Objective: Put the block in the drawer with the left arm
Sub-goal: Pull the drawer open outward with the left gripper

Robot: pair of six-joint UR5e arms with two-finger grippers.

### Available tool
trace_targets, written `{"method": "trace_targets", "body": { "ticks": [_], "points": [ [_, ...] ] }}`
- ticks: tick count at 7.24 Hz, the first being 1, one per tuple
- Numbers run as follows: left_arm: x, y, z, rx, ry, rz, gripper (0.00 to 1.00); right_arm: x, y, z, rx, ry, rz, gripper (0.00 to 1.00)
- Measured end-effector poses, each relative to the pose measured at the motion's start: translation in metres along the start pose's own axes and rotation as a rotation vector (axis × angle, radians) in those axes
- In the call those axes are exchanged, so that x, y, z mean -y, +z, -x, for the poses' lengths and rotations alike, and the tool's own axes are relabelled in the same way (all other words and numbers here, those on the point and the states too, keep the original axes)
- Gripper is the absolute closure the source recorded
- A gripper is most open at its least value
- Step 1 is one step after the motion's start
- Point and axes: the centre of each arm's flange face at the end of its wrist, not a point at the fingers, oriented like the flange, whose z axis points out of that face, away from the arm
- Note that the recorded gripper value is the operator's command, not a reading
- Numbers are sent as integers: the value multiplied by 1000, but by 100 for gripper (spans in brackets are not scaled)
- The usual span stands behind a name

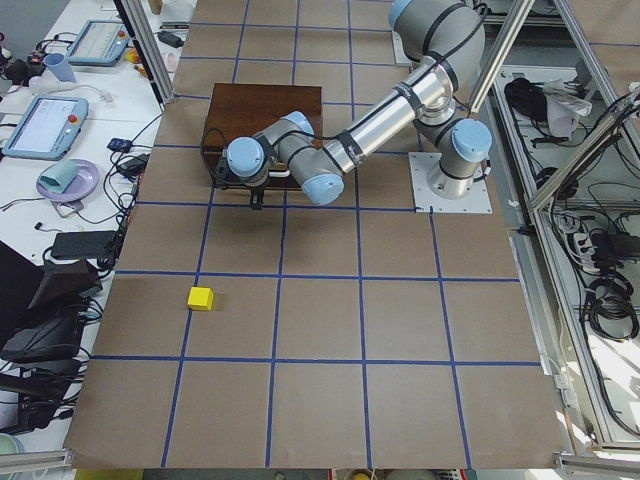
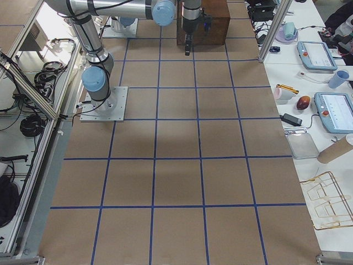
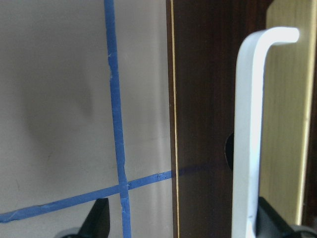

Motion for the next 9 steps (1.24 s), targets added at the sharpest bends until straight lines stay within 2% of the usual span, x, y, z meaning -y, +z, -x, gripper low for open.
{"method": "trace_targets", "body": {
  "ticks": [9],
  "points": [
    [4, -11, 8, 96, 23, -16, 0, 0, 0, 0, 0, 0, 0, 0]
  ]
}}
